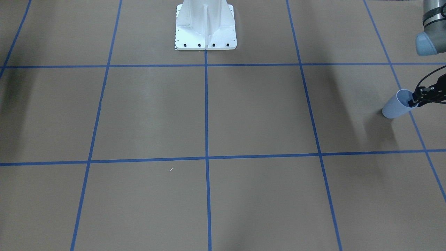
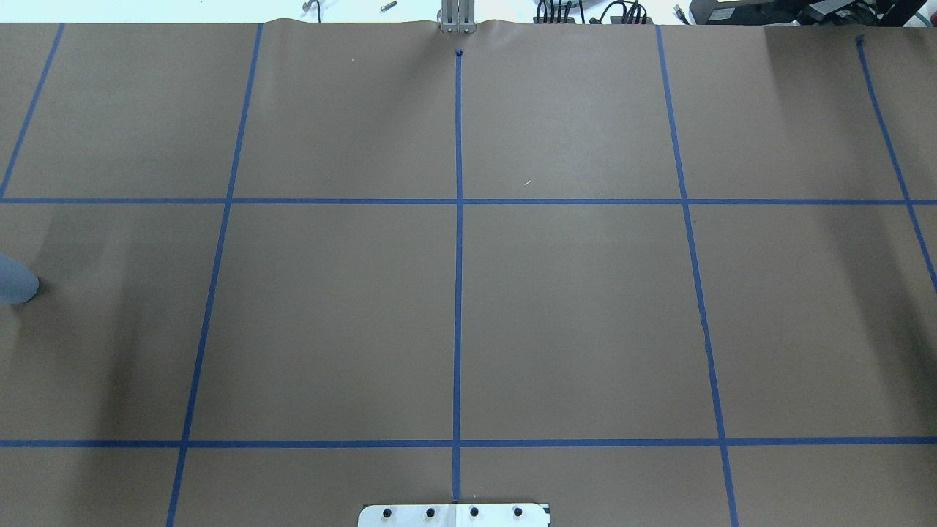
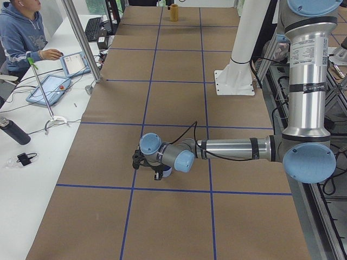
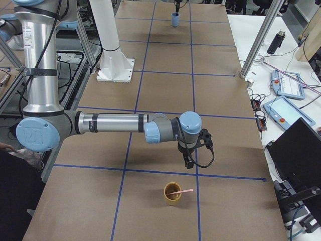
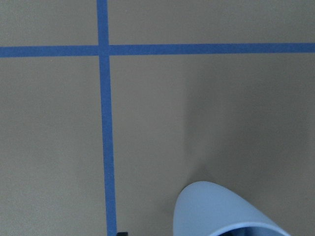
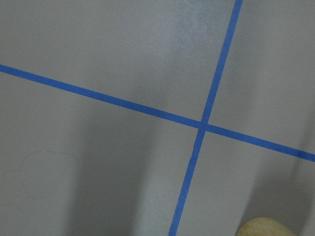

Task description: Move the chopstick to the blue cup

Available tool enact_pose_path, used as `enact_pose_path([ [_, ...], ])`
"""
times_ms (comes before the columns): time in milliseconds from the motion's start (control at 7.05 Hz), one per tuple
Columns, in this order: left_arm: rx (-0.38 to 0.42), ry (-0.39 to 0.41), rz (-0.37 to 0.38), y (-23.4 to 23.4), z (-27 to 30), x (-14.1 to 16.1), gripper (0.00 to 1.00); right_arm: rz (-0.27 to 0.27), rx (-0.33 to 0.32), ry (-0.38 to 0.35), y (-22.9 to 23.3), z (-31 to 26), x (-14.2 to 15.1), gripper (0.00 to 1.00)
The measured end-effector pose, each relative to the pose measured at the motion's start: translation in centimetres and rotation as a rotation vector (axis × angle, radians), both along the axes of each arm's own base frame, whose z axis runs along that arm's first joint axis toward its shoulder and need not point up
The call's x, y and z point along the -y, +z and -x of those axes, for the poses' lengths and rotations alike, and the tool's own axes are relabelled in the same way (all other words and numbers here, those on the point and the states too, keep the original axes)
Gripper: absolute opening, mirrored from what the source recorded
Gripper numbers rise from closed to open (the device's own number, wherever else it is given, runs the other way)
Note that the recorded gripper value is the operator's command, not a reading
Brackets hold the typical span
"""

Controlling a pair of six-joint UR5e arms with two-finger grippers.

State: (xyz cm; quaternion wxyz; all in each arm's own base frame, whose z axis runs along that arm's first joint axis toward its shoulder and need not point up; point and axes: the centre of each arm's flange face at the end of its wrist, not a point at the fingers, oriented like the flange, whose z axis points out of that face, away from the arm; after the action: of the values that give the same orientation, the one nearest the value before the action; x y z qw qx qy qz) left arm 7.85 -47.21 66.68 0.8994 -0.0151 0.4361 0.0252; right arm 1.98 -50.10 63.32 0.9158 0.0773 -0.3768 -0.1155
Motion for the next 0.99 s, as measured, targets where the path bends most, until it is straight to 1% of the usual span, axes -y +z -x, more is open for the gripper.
enact_pose_path([
  [142, -0.021, 0.000, 0.005, -0.8, -0.2, 0.2, 0.00, 0.000, 0.000, -0.002, 0.0, 0.1, 0.0, 1.00],
  [284, -0.034, -0.010, 0.011, -2.9, -0.5, 0.8, 0.00, 0.001, 0.000, -0.005, 0.1, 0.3, 0.0, 1.00],
  [425, -0.038, -0.018, 0.019, -6.8, -0.9, 2.3, 0.00, 0.002, -0.001, -0.009, 0.1, 0.5, 0.0, 1.00],
  [567, -0.043, -0.013, 0.016, -13.0, -2.2, 4.1, 0.00, 0.003, -0.002, -0.013, 0.2, 0.6, 0.0, 1.00],
  [709, -0.054, -0.005, 0.018, -19.4, -5.3, 5.3, 0.00, 0.002, -0.002, -0.016, 0.1, 0.8, 0.1, 1.00],
  [851, -0.069, -0.013, 0.049, -26.4, -10.9, 5.9, 0.00, 0.001, -0.002, -0.019, 0.1, 1.0, 0.1, 1.00],
  [993, -0.076, -0.038, 0.095, -33.7, -18.2, 5.5, 0.00, -0.001, -0.002, -0.020, 0.0, 1.1, 0.2, 1.00],
])
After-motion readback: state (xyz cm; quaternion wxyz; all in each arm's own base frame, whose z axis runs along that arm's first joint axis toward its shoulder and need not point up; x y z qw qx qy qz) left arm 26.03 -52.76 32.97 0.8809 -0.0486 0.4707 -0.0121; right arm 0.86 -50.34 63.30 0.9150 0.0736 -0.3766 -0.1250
